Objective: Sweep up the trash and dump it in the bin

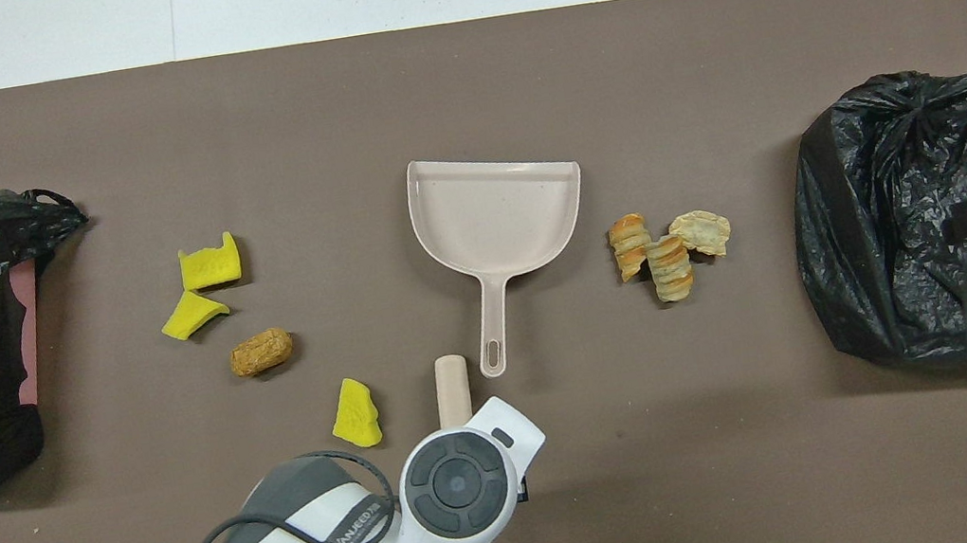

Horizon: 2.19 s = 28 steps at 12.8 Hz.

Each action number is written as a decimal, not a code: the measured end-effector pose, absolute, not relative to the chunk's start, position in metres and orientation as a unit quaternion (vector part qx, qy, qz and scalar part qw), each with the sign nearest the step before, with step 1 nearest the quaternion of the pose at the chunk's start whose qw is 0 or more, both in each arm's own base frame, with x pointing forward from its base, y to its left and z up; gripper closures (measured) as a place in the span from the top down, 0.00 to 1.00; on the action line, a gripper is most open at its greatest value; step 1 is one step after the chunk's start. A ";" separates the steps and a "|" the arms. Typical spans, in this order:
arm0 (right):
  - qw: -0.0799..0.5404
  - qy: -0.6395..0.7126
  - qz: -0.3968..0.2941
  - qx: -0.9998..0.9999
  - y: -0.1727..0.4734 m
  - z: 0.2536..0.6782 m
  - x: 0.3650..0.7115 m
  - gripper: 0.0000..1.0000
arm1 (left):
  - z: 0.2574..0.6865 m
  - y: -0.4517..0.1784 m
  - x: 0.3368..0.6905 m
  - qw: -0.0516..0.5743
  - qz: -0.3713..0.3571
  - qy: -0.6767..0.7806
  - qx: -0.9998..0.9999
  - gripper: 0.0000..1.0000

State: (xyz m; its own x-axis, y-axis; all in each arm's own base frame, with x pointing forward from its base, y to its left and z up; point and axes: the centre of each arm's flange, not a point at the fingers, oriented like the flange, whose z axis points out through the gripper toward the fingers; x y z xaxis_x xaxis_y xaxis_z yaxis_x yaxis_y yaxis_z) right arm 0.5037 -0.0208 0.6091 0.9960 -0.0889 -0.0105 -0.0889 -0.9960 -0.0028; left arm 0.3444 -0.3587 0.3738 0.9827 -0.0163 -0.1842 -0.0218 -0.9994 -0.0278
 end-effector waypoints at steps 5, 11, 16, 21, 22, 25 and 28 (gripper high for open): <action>0.001 0.070 -0.007 -0.998 0.107 0.582 0.518 1.00 | 0.401 -0.274 0.421 0.023 0.058 0.008 -0.998 0.25; 0.017 0.098 -0.019 -0.995 0.246 0.496 0.554 1.00 | 0.419 -0.167 0.483 0.028 0.047 0.065 -0.996 0.25; 0.023 0.082 -0.031 -0.996 0.348 0.400 0.555 1.00 | 0.418 -0.076 0.513 0.034 0.039 0.111 -0.992 0.25; 0.006 0.048 -0.011 -0.999 0.389 0.350 0.534 1.00 | 0.407 -0.001 0.566 0.058 0.027 0.152 -0.986 0.25; 0.001 0.046 -0.004 -0.999 0.389 0.350 0.531 1.00 | 0.397 0.001 0.574 0.057 0.031 0.155 -0.986 0.25; -0.008 0.044 0.009 -0.999 0.389 0.354 0.525 1.00 | 0.375 -0.006 0.574 0.053 0.070 0.163 -0.983 0.25; -0.006 0.044 0.006 -0.999 0.389 0.359 0.525 0.95 | 0.376 -0.013 0.554 0.049 0.136 0.169 -0.975 0.25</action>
State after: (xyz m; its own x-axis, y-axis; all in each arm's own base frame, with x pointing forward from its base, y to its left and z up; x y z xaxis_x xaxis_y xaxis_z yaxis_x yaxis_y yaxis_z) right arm 0.5246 0.3885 0.3589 0.9961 -0.0873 -0.0114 -0.0871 -0.9961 0.0120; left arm 0.5542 -0.0127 0.3761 0.9064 -0.3154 -0.2811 -0.3419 -0.9384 -0.0495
